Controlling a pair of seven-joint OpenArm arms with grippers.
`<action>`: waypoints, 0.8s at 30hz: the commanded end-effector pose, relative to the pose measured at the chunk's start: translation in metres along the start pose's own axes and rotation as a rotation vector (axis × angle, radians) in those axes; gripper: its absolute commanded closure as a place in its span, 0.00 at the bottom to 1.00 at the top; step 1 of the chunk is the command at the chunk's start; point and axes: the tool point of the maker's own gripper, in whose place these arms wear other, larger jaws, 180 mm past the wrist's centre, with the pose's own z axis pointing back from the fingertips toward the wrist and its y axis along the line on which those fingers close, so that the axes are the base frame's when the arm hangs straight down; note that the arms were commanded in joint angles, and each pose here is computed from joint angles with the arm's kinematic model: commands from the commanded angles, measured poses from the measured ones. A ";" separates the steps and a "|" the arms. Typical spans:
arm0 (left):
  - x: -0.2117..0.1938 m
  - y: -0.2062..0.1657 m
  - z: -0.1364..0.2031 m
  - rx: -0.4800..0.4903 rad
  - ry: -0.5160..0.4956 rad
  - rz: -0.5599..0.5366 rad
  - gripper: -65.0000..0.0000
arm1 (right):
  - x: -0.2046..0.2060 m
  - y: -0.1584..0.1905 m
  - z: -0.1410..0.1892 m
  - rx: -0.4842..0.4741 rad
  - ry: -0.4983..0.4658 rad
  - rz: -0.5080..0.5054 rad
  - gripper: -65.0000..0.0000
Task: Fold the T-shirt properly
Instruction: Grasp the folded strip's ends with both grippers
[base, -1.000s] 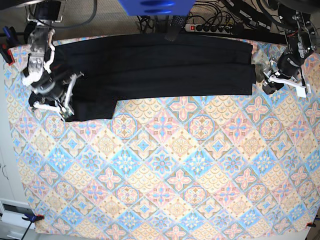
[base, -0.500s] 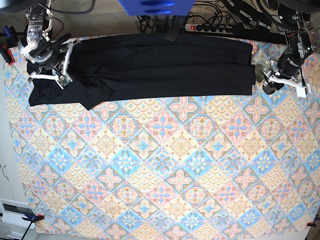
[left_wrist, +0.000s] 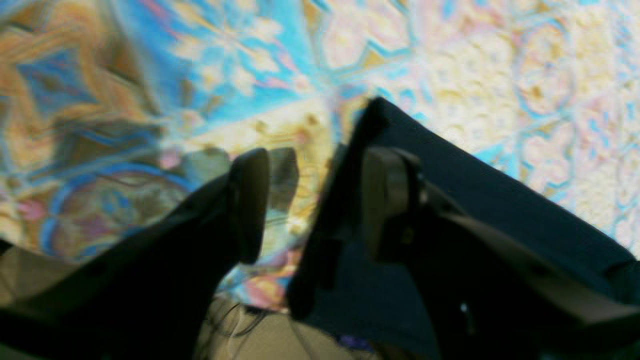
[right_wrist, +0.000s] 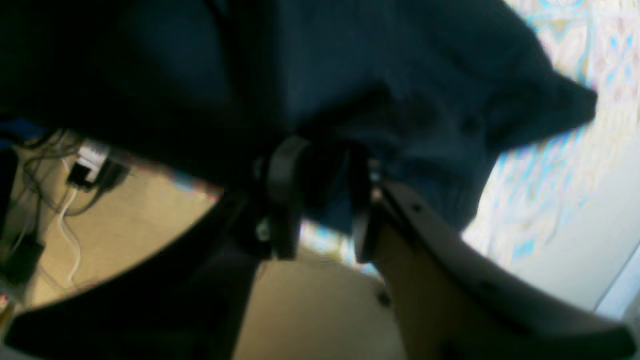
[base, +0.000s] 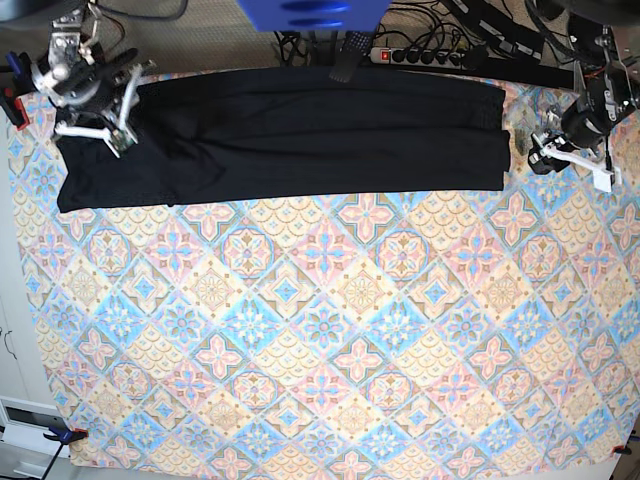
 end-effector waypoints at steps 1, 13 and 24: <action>0.010 -0.003 0.002 -0.007 -0.003 -0.043 0.53 | -0.010 -0.011 0.007 -0.036 0.029 0.008 0.72; -0.024 -0.002 -0.021 0.009 0.230 -0.184 0.53 | -0.020 -0.019 0.012 -0.072 0.042 -0.050 0.72; -0.058 -0.012 -0.050 -0.003 0.379 -0.192 0.53 | -0.016 -0.022 0.011 -0.079 0.030 -0.051 0.72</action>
